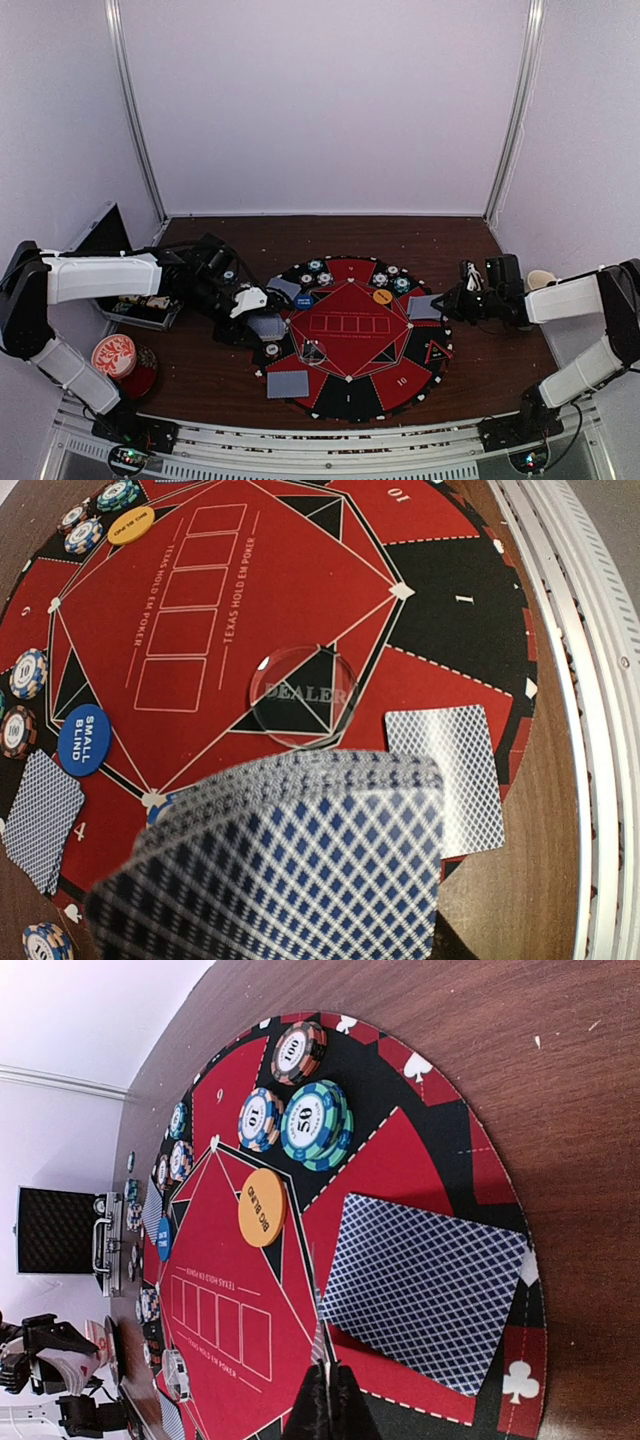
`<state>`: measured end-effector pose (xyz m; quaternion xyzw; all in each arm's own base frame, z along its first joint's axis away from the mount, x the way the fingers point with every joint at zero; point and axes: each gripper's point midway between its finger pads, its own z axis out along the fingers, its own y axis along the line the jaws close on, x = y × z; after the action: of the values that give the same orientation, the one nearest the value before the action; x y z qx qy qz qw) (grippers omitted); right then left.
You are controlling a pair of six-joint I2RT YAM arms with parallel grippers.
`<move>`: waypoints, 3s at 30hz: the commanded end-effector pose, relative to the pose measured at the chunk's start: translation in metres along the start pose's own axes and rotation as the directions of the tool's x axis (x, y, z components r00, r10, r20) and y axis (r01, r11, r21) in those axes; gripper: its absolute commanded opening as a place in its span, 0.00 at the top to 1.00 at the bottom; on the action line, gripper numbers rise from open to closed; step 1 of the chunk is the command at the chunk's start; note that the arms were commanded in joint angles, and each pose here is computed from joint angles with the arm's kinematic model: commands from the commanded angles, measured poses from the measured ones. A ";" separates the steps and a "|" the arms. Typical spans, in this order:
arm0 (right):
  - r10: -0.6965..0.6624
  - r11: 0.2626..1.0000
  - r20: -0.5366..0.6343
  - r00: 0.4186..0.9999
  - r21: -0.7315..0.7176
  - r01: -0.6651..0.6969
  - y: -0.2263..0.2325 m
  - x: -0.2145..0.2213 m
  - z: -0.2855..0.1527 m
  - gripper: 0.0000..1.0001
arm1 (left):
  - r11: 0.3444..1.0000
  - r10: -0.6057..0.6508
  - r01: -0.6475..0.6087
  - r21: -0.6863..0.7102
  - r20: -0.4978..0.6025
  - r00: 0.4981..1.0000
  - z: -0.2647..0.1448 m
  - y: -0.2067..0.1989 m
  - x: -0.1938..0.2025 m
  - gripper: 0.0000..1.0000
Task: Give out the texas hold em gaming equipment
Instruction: Distribute the poker card in the big blind area, then pick up the poker card from the face-down deck piles.
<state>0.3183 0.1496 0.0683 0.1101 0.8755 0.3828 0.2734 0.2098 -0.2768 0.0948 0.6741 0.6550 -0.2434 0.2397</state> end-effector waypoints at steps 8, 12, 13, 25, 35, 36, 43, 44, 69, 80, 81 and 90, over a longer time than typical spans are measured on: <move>0.030 1.000 0.035 0.999 -0.007 -0.030 0.003 -0.025 0.012 1.00 | 1.000 0.022 -0.022 0.017 0.018 1.000 0.003 -0.002 -0.004 0.61; 0.039 0.999 0.030 0.999 -0.003 -0.039 0.000 -0.027 0.016 0.99 | 1.000 0.021 -0.021 0.018 0.017 1.000 0.003 -0.002 -0.003 0.61; 0.041 0.999 0.029 0.999 -0.001 -0.041 -0.001 -0.028 0.016 0.99 | 1.000 0.021 -0.021 0.016 0.018 1.000 0.003 -0.002 -0.003 0.61; 0.062 0.997 0.034 0.997 0.042 -0.064 -0.019 -0.032 0.015 0.80 | 1.000 0.023 -0.024 0.019 0.020 1.000 0.003 -0.002 -0.004 0.61; 0.042 0.990 0.068 0.997 0.132 -0.051 -0.029 -0.039 0.008 0.52 | 1.000 0.021 -0.022 0.021 0.018 1.000 0.004 -0.002 -0.003 0.61; 0.036 0.989 0.079 0.996 0.140 -0.046 -0.029 -0.042 0.007 0.49 | 1.000 0.019 -0.019 0.021 0.016 1.000 0.004 -0.002 -0.003 0.61; 0.001 0.974 0.146 0.989 0.225 -0.034 -0.035 -0.054 -0.009 0.39 | 1.000 0.018 -0.018 0.021 0.015 1.000 0.005 -0.002 -0.003 0.61; -0.010 0.971 0.162 0.987 0.239 -0.030 -0.035 -0.057 -0.012 0.36 | 1.000 0.019 -0.019 0.020 0.015 1.000 0.004 -0.001 -0.003 0.61; -0.299 0.901 0.112 0.948 -0.295 0.319 0.205 0.066 0.012 0.09 | 1.000 0.023 -0.023 0.015 0.019 1.000 0.002 -0.002 -0.004 0.61; -0.404 0.846 -0.026 0.914 -0.392 0.363 0.265 0.147 0.087 0.07 | 1.000 0.026 -0.027 0.015 0.023 0.999 0.001 -0.003 -0.005 0.61; -0.404 0.844 -0.031 0.914 -0.398 0.359 0.269 0.149 0.092 0.06 | 1.000 0.028 -0.028 0.013 0.024 0.999 0.001 -0.003 -0.005 0.61; -0.398 0.841 -0.048 0.916 -0.418 0.343 0.283 0.159 0.122 0.06 | 0.999 0.029 -0.029 0.015 0.025 0.999 0.001 -0.003 -0.005 0.61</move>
<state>0.2471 0.4664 0.1323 -0.1461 0.8136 0.4823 0.2898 0.2092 -0.2770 0.0916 0.6752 0.6548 -0.2452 0.2351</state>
